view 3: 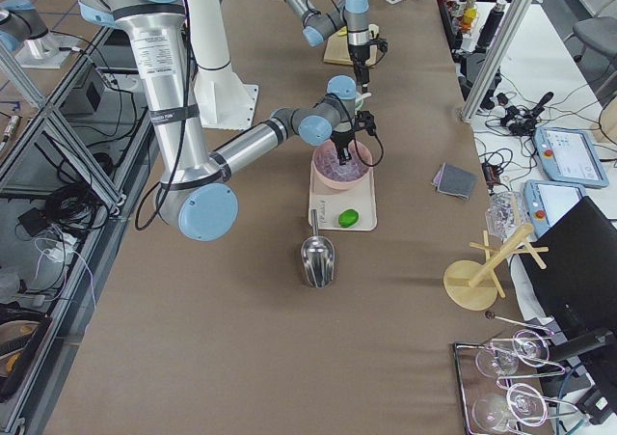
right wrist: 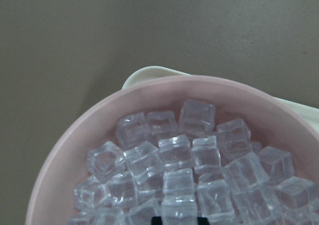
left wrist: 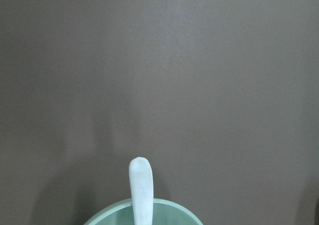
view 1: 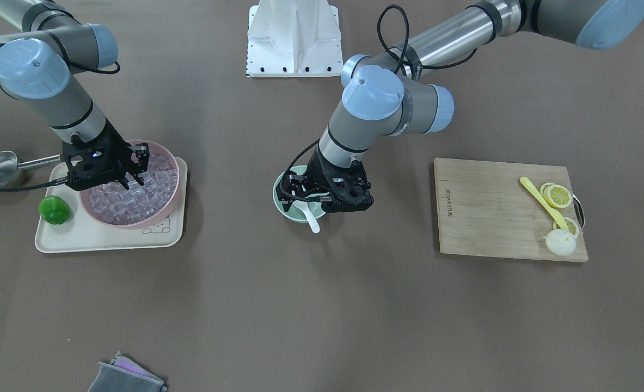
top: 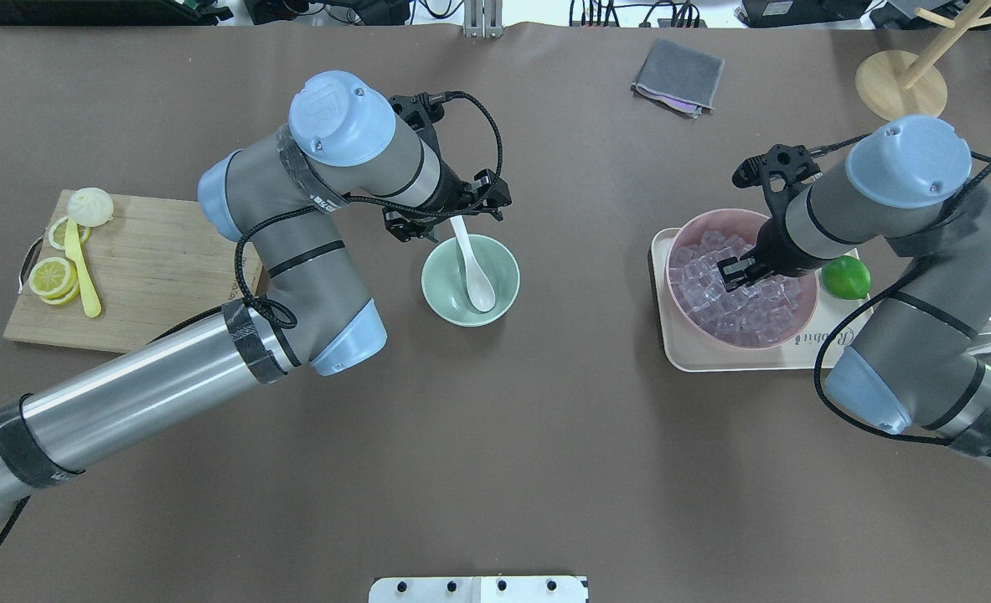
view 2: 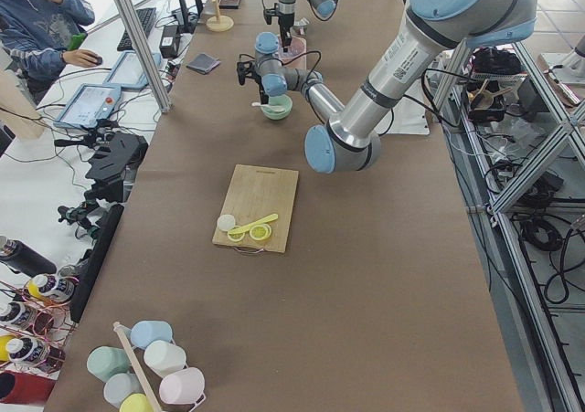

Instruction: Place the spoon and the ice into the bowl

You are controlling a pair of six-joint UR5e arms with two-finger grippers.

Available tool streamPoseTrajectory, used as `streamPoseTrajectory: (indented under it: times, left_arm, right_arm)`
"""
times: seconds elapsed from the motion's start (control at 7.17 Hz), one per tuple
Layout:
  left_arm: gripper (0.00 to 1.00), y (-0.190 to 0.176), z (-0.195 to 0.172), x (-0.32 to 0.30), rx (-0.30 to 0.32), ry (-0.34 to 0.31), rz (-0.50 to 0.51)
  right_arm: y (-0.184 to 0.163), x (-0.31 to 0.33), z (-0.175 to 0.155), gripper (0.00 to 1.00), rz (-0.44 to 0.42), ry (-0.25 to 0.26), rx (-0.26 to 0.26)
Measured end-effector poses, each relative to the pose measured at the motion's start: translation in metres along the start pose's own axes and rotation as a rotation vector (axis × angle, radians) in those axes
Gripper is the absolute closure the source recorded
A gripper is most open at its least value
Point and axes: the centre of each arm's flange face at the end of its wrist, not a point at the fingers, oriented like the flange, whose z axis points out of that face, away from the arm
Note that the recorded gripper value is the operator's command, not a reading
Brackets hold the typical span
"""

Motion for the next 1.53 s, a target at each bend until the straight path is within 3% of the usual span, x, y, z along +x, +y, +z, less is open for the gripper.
streamPoseTrajectory:
  times: [0.28, 0.56, 0.98, 1.12, 1.26, 1.53]
  left_arm:
    - [0.01, -0.018, -0.041, -0.012, 0.016, 0.039, -0.001]
    - [0.01, -0.046, -0.111, -0.079, -0.007, 0.071, 0.033]
    - [0.01, -0.091, -0.188, -0.218, -0.027, 0.032, 0.118]
    - [0.01, -0.098, -0.197, -0.257, -0.029, 0.007, 0.152]
    - [0.01, -0.101, -0.203, -0.285, -0.029, -0.012, 0.171]
    - [0.01, -0.104, -0.201, -0.311, -0.03, -0.041, 0.163]
  right_arm:
    - [-0.028, -0.016, -0.038, 1.0, 0.006, -0.072, 0.034]
    - [-0.056, -0.092, -0.059, 1.0, 0.053, -0.118, 0.072]
    - [-0.053, -0.263, -0.021, 1.0, 0.169, -0.123, 0.167]
    - [-0.052, -0.3, 0.004, 0.39, 0.179, -0.129, 0.197]
    - [-0.049, -0.319, 0.027, 0.01, 0.196, -0.15, 0.222]
    - [-0.051, -0.317, 0.042, 0.0, 0.227, -0.169, 0.244]
